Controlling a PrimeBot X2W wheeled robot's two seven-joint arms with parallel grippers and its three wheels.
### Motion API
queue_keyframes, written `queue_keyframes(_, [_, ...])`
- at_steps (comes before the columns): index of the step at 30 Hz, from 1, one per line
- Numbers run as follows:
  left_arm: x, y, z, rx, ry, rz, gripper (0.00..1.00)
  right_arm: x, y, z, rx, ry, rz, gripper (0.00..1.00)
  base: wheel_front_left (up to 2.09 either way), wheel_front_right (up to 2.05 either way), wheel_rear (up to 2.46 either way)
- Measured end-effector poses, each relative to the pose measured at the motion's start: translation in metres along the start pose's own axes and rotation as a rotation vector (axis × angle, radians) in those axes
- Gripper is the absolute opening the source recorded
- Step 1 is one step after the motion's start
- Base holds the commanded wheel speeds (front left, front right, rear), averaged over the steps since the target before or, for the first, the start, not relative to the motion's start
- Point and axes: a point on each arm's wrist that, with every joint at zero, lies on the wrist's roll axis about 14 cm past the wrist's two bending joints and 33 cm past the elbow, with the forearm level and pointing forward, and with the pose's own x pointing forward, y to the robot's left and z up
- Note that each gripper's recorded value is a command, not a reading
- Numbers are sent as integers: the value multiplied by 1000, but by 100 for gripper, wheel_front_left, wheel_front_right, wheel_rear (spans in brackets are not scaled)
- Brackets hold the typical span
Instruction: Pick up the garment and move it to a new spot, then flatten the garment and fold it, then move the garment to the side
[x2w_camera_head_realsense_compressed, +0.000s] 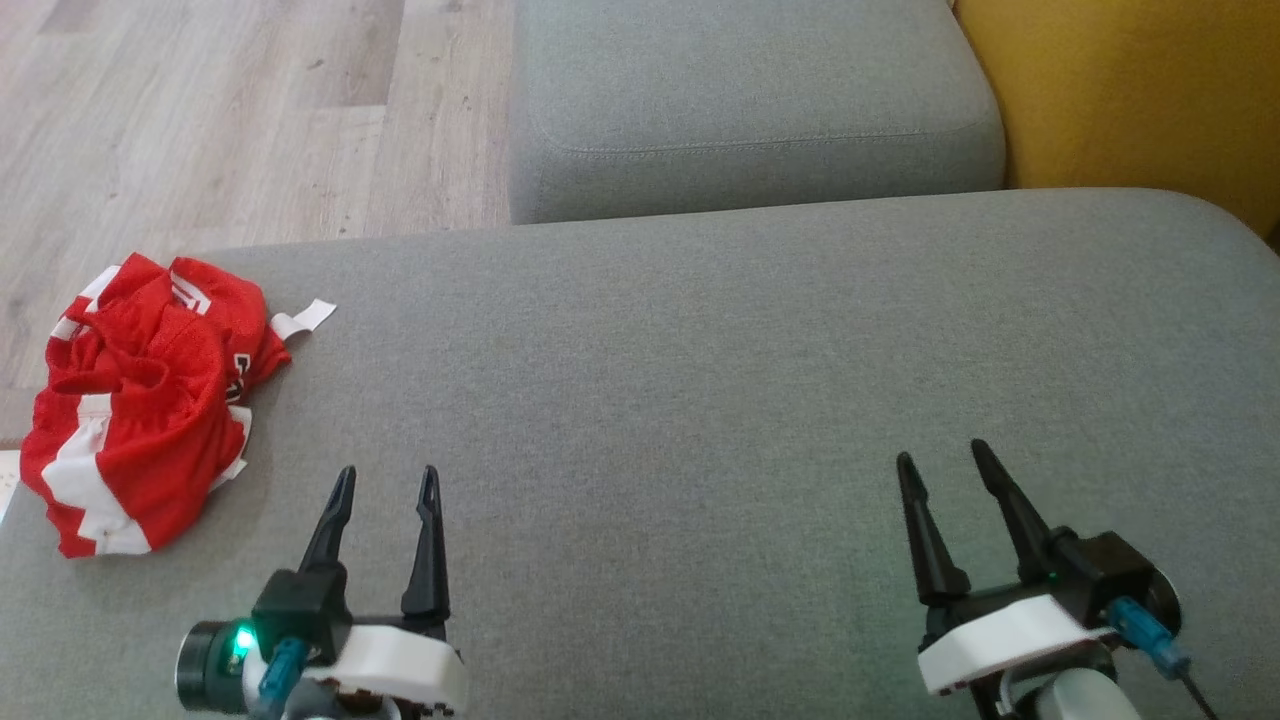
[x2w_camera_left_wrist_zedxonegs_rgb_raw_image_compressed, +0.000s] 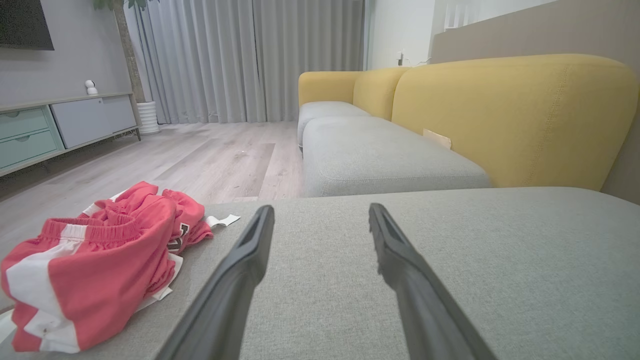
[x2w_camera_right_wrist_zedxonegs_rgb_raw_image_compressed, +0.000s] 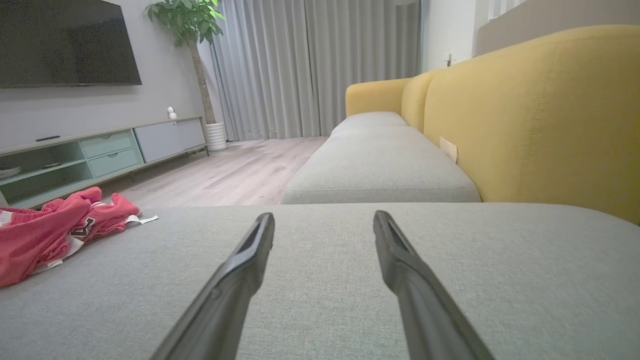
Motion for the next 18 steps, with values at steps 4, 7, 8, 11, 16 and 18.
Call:
queue_keyframes(4, [-3, 0, -4, -1, 12, 1, 100, -2, -10, -3, 15, 8, -32, 100, 0, 0, 0])
queue_keyframes(7, [-3, -1, -4, -2, 13, -5, 100, -3, -14, -4, 20, 9, -48, 100, 0, 0, 0])
queue_keyframes(8, [-3, -1, -4, -2, 14, -5, 100, -3, -15, -4, 20, 9, -51, 100, 0, 0, 0])
queue_keyframes(11, [-3, 0, -5, -2, 18, -3, 100, -3, -17, -4, 21, 12, -56, 100, 0, 0, 0])
queue_keyframes(16, [-4, 2, -10, 1, 33, 4, 100, -3, -18, -5, 21, 14, -59, 100, 0, 0, 0])
queue_keyframes(18, [-4, 3, -12, 1, 40, 6, 100, -4, -18, -6, 22, 16, -60, 100, 0, 0, 0])
